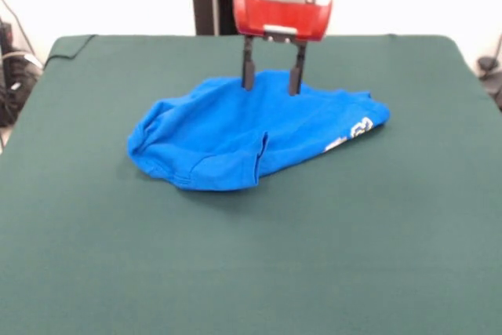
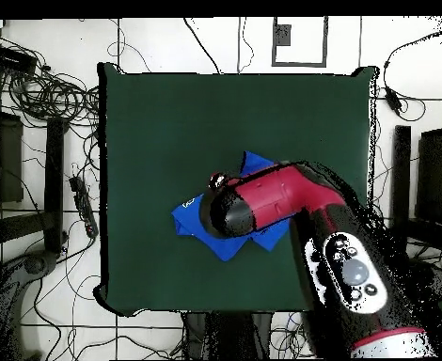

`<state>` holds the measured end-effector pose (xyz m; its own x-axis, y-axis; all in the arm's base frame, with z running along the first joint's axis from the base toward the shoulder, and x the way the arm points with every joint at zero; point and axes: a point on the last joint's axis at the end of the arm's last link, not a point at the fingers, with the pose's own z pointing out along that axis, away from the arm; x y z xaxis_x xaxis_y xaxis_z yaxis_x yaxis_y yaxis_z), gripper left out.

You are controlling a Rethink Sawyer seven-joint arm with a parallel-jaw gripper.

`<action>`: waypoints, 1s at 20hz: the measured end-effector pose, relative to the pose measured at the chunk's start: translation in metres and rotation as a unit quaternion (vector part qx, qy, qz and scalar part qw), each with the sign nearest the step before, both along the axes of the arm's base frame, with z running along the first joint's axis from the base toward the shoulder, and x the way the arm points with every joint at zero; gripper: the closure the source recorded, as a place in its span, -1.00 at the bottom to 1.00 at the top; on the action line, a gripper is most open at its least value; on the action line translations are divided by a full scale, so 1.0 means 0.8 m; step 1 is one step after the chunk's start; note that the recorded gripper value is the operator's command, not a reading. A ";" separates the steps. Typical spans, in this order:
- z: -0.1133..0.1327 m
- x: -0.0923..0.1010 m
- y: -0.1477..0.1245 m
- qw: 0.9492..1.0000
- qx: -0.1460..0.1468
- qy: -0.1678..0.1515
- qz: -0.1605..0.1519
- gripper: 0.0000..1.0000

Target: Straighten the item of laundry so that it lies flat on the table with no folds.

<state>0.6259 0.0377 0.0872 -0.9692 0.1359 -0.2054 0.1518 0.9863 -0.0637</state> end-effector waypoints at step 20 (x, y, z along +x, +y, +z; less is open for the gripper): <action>-0.135 -0.100 -0.056 0.987 -0.077 -0.060 -0.129 -1.00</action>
